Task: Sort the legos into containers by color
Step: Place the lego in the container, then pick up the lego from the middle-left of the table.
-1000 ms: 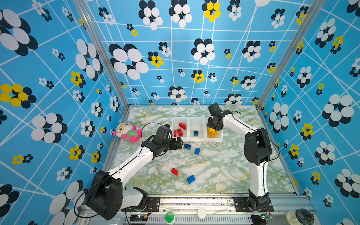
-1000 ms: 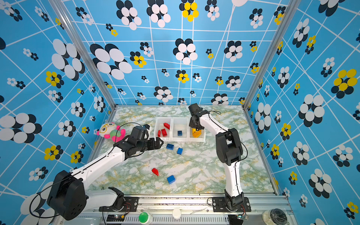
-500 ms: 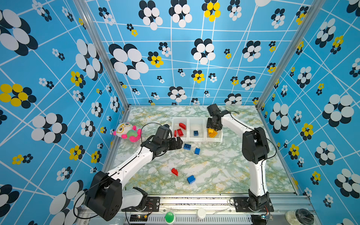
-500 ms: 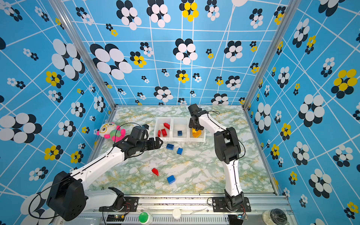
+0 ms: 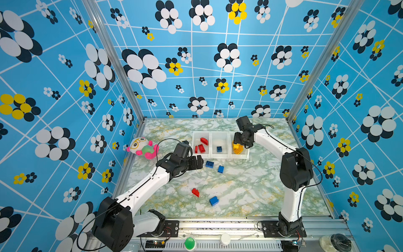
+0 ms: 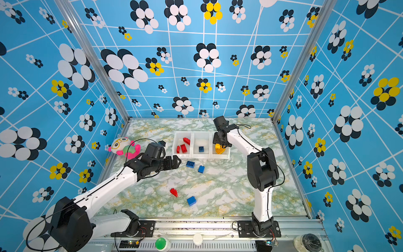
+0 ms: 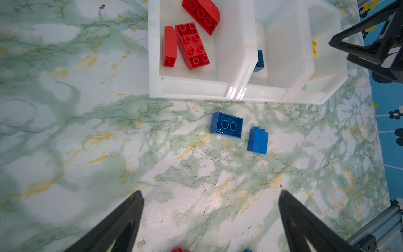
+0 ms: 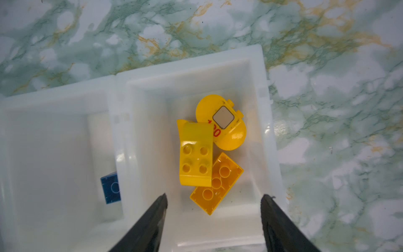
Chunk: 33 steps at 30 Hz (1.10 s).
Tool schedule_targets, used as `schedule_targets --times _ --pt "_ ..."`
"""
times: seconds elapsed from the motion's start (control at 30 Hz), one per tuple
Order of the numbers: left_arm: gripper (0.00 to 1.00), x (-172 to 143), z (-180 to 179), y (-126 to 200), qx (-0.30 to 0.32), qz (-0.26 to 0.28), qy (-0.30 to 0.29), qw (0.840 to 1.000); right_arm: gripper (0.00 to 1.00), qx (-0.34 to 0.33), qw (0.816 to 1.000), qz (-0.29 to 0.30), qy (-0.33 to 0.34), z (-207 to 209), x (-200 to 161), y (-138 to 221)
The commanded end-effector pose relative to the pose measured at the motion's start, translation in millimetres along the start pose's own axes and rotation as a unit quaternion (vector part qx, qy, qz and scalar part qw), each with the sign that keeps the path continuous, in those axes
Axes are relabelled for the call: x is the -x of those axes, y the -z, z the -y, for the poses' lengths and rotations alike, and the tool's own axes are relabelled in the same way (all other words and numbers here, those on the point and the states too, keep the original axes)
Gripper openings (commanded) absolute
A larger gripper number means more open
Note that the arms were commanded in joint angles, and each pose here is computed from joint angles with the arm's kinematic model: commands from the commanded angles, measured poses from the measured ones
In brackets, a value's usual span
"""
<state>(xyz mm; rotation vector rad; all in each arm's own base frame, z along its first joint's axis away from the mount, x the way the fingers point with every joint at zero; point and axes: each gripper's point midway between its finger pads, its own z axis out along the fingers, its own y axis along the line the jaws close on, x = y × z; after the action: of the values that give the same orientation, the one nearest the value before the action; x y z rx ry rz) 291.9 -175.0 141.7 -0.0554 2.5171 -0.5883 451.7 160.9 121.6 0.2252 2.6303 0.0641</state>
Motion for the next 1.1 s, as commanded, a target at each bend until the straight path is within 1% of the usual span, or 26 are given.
schedule_targets --times 0.0,0.13,0.27,0.43,0.53,0.67,0.77,1.07 --pt "0.98 -10.5 -8.2 12.7 0.028 -0.012 0.010 0.999 0.71 0.006 1.000 -0.015 0.018 -0.5 -20.3 13.7" --pt "0.98 -29.1 -16.0 20.3 0.060 -0.034 0.034 0.997 0.73 0.013 0.999 -0.016 0.031 -3.1 -34.9 26.4" --pt "0.98 -51.1 -20.2 28.6 0.104 -0.058 0.059 0.991 0.74 0.019 0.999 -0.023 0.044 -4.8 -52.6 34.9" --pt "0.98 -74.5 -15.5 36.2 0.129 -0.070 0.093 0.985 0.75 0.033 0.998 -0.036 0.049 -5.4 -76.8 44.4" --pt "0.96 -87.8 -16.2 37.6 0.143 -0.080 0.117 0.979 0.77 0.047 0.997 -0.043 0.047 -3.9 -92.5 51.2" --pt "0.94 -100.1 -14.3 38.3 0.153 -0.087 0.145 0.974 0.81 0.072 0.995 -0.060 0.040 -1.9 -115.7 58.0" --pt "0.92 -106.8 -10.4 37.4 0.154 -0.089 0.168 0.970 0.84 0.076 0.994 -0.067 0.039 5.1 -129.7 63.8" --pt "0.84 -128.9 -10.0 18.9 0.157 -0.104 0.235 0.954 0.87 0.079 0.994 -0.064 0.026 22.6 -146.3 81.0"
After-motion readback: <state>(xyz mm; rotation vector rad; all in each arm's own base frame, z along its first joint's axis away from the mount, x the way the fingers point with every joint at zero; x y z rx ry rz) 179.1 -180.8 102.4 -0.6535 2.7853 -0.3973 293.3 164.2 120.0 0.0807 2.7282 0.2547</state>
